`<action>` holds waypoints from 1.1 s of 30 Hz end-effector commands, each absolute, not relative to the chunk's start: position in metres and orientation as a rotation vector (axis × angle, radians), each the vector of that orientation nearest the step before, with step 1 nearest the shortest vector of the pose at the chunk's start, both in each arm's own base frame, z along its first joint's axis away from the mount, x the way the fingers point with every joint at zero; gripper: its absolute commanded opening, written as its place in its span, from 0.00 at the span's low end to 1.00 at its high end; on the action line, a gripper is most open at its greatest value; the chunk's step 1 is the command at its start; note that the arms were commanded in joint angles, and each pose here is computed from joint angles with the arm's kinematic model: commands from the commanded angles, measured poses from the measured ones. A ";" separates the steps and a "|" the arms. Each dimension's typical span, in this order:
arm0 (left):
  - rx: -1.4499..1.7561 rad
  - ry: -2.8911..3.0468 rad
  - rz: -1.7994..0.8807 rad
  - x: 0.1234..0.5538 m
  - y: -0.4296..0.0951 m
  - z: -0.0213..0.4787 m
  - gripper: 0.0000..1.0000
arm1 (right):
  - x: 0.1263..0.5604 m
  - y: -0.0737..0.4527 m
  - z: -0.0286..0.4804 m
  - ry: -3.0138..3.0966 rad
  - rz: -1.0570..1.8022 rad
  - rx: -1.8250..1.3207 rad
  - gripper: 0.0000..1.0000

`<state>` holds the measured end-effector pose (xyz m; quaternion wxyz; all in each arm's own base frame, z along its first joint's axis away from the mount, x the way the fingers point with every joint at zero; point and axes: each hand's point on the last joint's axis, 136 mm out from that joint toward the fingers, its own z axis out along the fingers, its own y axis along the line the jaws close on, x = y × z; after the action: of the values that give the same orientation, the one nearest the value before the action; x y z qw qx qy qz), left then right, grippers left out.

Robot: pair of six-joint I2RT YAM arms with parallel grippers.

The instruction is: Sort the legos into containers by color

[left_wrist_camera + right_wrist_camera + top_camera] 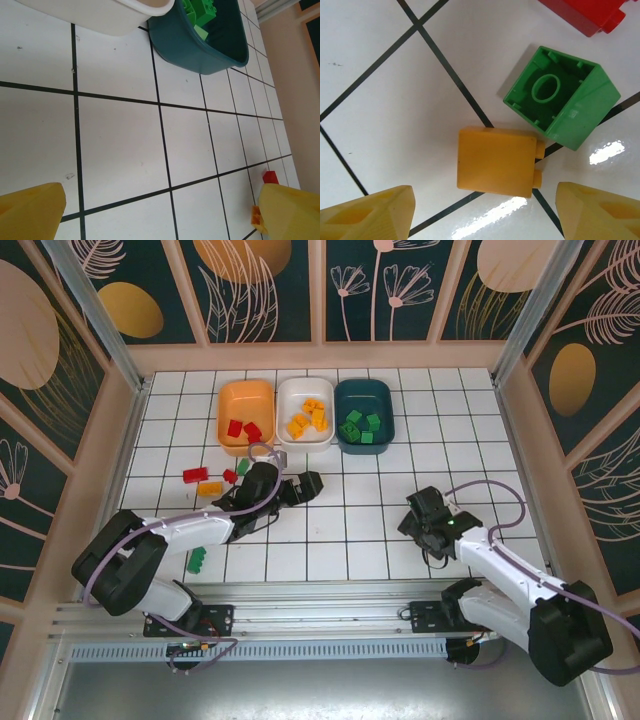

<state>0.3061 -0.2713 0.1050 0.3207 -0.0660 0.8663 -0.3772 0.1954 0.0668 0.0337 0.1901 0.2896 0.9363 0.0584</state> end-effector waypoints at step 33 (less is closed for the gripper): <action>-0.519 2.083 -0.562 0.335 -0.153 0.146 0.98 | 0.299 0.194 0.117 2.425 0.382 0.296 0.32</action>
<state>0.3313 -0.1487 0.1727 0.4728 -0.2061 0.8293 -0.2152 0.2584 0.1523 0.0788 0.2587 0.1487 0.9492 0.0995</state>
